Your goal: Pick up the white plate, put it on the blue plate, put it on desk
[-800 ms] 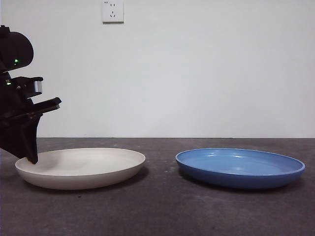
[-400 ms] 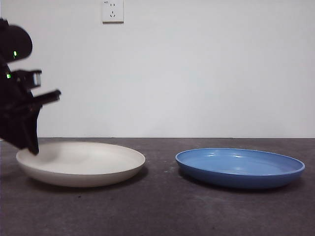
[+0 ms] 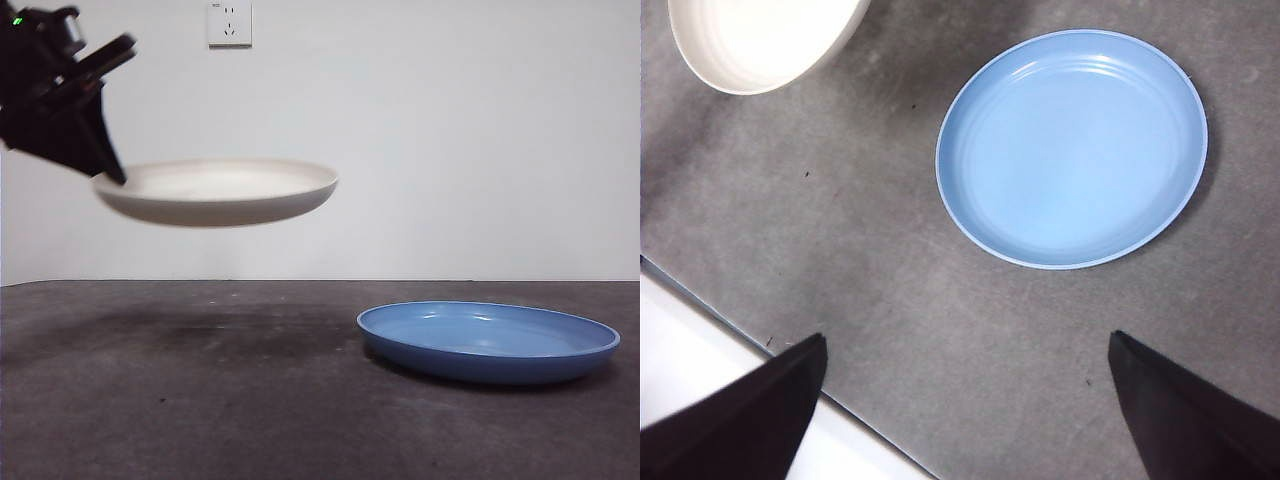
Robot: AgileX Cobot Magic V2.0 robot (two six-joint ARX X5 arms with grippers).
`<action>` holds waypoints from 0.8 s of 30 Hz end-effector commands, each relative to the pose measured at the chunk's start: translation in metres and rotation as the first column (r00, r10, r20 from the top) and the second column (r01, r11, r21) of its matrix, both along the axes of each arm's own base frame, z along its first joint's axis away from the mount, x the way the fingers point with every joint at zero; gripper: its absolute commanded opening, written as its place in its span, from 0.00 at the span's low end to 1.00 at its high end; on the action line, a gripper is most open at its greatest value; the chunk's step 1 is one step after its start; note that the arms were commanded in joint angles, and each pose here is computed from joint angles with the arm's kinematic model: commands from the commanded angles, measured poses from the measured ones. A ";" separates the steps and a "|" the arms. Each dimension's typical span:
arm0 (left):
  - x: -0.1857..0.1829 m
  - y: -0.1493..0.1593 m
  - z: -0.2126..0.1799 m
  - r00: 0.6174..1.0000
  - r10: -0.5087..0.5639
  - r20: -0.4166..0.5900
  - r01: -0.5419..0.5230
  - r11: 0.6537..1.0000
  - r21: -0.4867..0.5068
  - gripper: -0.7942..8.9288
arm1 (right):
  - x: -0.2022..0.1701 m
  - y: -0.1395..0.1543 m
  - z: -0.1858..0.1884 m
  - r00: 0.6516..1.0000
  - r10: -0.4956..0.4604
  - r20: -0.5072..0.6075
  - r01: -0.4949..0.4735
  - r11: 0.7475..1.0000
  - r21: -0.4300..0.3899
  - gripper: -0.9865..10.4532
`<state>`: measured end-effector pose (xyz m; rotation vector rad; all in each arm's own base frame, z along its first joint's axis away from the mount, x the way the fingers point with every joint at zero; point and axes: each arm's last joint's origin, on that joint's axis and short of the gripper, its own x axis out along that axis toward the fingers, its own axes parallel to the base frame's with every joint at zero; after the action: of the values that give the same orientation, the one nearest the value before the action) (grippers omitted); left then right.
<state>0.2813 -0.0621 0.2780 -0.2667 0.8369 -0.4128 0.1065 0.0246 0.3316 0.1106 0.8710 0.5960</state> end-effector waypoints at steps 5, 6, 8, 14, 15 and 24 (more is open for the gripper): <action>0.004 -0.047 0.024 0.993 -0.103 0.051 0.105 0.994 -0.038 0.10 | -0.002 0.000 0.007 0.999 -0.033 0.012 0.033 0.999 0.024 0.48; 0.006 -0.056 0.025 0.992 -0.117 0.056 0.119 0.992 -0.028 0.10 | -0.003 0.000 0.008 0.999 -0.038 0.018 0.037 0.999 0.025 0.48; 0.011 -0.072 0.026 0.988 -0.143 0.056 0.144 0.990 -0.012 0.10 | -0.007 -0.001 0.011 0.999 -0.043 0.031 0.042 0.999 0.031 0.48; 0.031 -0.122 0.014 0.971 -0.239 -0.001 0.239 0.971 0.011 0.10 | -0.022 -0.003 0.028 0.990 -0.088 0.107 0.084 0.995 0.044 0.48; 0.035 -0.130 0.011 0.969 -0.247 -0.009 0.247 0.969 0.019 0.10 | -0.026 -0.003 0.032 0.988 -0.093 0.123 0.089 0.995 0.043 0.48; 0.063 -0.187 -0.027 0.948 -0.309 -0.080 0.314 0.947 0.059 0.10 | -0.052 -0.008 0.063 0.958 -0.148 0.245 0.144 0.989 0.035 0.48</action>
<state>0.3400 -0.2394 0.2535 -0.0760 0.9685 -0.6604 0.0556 0.0166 0.3895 0.1006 0.6222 0.4716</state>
